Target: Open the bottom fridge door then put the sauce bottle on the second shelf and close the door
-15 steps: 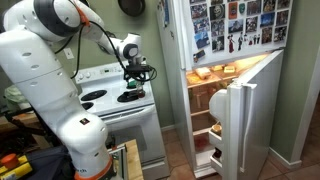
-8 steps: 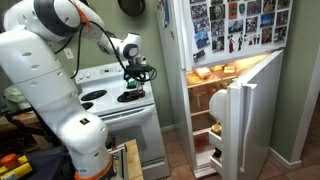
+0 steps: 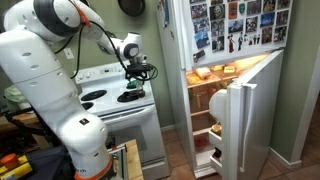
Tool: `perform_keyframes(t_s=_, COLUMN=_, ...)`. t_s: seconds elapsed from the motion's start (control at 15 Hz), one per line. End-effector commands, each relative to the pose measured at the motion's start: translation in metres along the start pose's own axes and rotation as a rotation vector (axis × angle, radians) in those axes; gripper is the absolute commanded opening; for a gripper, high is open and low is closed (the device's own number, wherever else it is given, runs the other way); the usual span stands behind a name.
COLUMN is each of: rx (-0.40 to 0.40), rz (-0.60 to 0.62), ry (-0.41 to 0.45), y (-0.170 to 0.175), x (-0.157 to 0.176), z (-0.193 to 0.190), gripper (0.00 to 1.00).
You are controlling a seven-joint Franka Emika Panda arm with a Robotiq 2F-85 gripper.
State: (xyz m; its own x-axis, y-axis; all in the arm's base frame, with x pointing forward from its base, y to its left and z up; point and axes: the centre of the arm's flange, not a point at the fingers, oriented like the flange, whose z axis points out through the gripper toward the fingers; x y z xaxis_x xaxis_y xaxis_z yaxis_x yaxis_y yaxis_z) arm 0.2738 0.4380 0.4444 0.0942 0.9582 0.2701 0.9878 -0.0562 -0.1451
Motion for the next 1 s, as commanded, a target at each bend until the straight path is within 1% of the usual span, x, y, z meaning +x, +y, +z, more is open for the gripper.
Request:
perform_keyframes(t_s=0.0, rx=0.000, rz=0.000, ry=0.000, y=0.000, x=0.000, z=0.000, gripper=1.00)
perform_keyframes(t_s=0.13, rx=0.014, rz=-0.017, ry=0.019, y=0.001, x=0.007, z=0.004, gripper=1.00)
perform_keyframes(t_s=0.33, rx=0.023, rz=-0.028, ry=0.014, y=0.001, x=0.014, z=0.012, gripper=1.00)
perform_keyframes(t_s=0.4, rx=0.015, rz=-0.034, ry=0.008, y=0.002, x=0.015, z=0.014, gripper=1.00)
perform_keyframes(t_s=0.67, rx=-0.026, rz=-0.045, ry=0.031, y=0.006, x=0.022, z=0.023, gripper=1.00)
perform_keyframes(t_s=0.73, rx=-0.029, rz=-0.047, ry=0.033, y=0.007, x=0.022, z=0.026, gripper=0.98)
perform_keyframes(t_s=0.8, rx=-0.030, rz=-0.048, ry=0.033, y=0.008, x=0.022, z=0.028, gripper=0.89)
perform_keyframes(t_s=0.87, rx=-0.032, rz=-0.047, ry=0.032, y=0.008, x=0.022, z=0.030, gripper=0.73)
perform_keyframes(t_s=0.93, rx=-0.035, rz=-0.049, ry=0.031, y=0.009, x=0.022, z=0.032, gripper=0.68)
